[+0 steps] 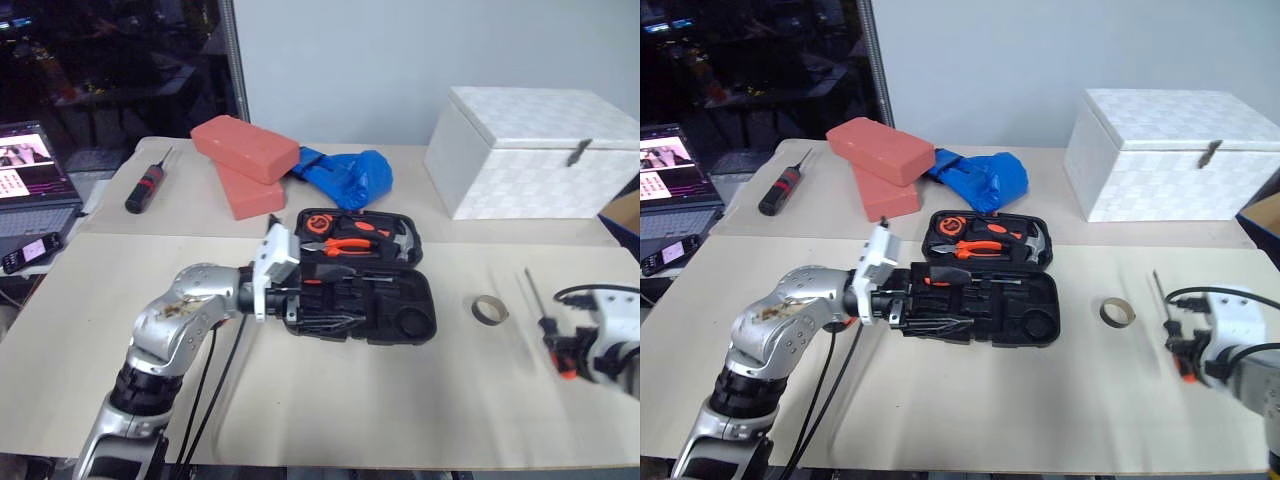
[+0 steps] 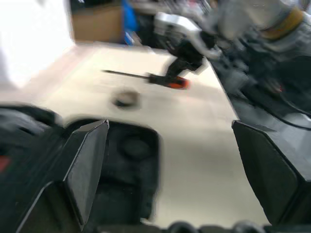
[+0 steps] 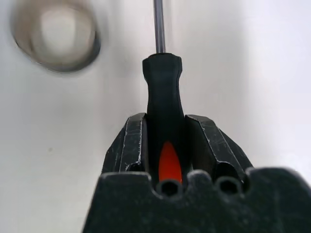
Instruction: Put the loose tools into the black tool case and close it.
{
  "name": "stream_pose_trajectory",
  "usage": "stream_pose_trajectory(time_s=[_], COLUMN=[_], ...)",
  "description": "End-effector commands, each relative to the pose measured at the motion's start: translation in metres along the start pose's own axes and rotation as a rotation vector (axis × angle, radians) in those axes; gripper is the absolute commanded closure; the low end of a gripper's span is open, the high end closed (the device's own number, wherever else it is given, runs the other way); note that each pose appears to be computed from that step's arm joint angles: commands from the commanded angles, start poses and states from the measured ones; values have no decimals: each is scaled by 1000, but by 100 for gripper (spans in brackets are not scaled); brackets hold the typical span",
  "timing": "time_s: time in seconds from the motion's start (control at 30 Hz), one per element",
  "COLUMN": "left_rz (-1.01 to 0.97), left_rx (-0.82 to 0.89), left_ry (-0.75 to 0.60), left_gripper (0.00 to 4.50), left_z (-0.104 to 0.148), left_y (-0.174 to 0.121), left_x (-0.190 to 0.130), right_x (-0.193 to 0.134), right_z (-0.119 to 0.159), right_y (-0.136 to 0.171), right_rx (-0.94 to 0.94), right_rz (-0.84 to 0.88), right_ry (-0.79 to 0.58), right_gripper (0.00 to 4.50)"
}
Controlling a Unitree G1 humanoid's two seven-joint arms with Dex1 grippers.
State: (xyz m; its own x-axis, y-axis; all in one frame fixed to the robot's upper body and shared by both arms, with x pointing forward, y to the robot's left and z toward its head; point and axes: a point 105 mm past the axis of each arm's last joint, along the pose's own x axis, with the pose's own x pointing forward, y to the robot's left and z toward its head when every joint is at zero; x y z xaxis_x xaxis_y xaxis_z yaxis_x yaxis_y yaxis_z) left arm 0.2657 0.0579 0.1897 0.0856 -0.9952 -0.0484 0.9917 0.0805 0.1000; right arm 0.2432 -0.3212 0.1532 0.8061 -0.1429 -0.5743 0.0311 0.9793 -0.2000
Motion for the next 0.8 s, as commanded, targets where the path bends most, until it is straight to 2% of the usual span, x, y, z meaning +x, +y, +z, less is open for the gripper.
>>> stream_pose_trajectory(time_s=[0.03,0.1,0.17,0.27,0.33,0.5,0.63,0.8], left_rz=[-19,-6,44,119,147,245,266,288], left_rx=[-16,-51,-77,-93,-102,-122,-121,-120], left_ry=[-28,-33,1,37,53,125,132,132], left_gripper=[14,14,14,14,14,14,14,14], left_z=[11,11,5,0,-2,-11,-11,-11], left_y=[-8,-19,-25,-26,-27,-39,-42,-45], left_x=[-22,-43,-60,-76,-84,-110,-113,-113], right_x=[-18,-20,-15,-1,7,44,58,74], right_z=[49,76,86,87,89,84,85,74], right_y=[31,75,115,146,158,179,181,182], right_rx=[-218,-428,-610,-799,-860,-1160,-1217,-1257], right_rz=[156,360,550,697,760,844,861,911], right_ry=[-194,-301,-357,-364,-370,-314,-287,-197], right_gripper=[365,365,365,365,365,365,365,365])
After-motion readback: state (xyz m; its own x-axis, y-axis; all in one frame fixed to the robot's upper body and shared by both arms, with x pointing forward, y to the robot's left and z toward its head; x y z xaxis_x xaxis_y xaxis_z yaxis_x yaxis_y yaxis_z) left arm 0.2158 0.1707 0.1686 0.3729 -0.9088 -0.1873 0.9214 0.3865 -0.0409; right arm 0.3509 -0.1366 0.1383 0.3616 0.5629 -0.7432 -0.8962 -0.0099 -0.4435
